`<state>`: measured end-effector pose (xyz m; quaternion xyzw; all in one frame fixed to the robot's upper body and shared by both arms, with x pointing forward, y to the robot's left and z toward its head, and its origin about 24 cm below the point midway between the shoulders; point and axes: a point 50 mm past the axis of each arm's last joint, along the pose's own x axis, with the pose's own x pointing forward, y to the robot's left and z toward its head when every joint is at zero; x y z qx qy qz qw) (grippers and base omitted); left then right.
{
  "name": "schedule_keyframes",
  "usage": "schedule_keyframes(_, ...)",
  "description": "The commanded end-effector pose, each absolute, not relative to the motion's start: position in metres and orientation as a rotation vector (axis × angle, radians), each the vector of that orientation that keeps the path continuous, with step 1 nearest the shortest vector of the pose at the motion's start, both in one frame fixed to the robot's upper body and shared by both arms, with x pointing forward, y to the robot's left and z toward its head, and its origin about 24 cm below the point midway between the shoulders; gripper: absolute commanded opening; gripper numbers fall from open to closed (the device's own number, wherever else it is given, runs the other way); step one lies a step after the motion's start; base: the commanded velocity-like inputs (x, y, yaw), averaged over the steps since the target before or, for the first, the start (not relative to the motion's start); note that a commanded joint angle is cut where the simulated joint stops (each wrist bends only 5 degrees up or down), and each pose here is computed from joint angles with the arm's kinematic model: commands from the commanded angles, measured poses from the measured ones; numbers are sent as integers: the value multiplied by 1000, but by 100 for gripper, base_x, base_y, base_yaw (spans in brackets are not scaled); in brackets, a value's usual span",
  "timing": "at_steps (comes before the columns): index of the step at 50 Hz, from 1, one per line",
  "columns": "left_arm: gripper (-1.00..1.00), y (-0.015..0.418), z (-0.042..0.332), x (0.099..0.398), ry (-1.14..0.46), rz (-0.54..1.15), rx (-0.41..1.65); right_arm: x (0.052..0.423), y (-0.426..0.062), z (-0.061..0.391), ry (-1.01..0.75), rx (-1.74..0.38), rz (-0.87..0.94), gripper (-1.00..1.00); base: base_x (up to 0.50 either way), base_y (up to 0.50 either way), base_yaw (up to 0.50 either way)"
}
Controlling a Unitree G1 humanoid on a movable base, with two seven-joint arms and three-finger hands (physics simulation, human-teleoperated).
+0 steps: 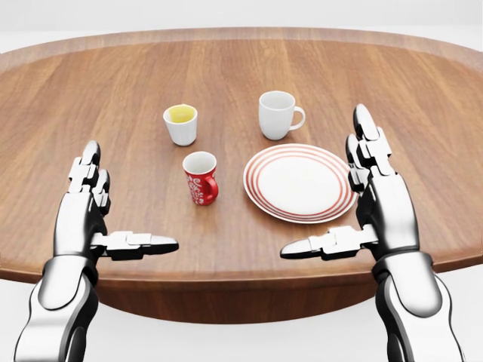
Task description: Pick up the red mug and put it on the plate
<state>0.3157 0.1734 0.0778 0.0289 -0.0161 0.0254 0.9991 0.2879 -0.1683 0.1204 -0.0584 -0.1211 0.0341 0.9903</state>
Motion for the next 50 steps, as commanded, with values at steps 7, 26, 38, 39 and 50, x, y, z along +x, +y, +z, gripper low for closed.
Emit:
schedule_keyframes(7,100,167,90,312,-92,38,68,288,-164,128,-270,-154,90,100,48,0,0)
schedule_keyframes(26,100,167,90,312,-91,37,66,288,-164,128,-272,-157,90,100,50,0,0)
schedule_keyframes(38,100,167,90,312,-92,36,66,288,-163,127,-268,-157,92,100,50,0,0)
schedule_keyframes(39,100,167,90,312,-92,37,67,288,-163,127,-268,-158,91,100,49,0,0)
schedule_keyframes(50,100,168,90,311,-94,38,66,287,-163,127,-268,-159,93,100,50,0,0)
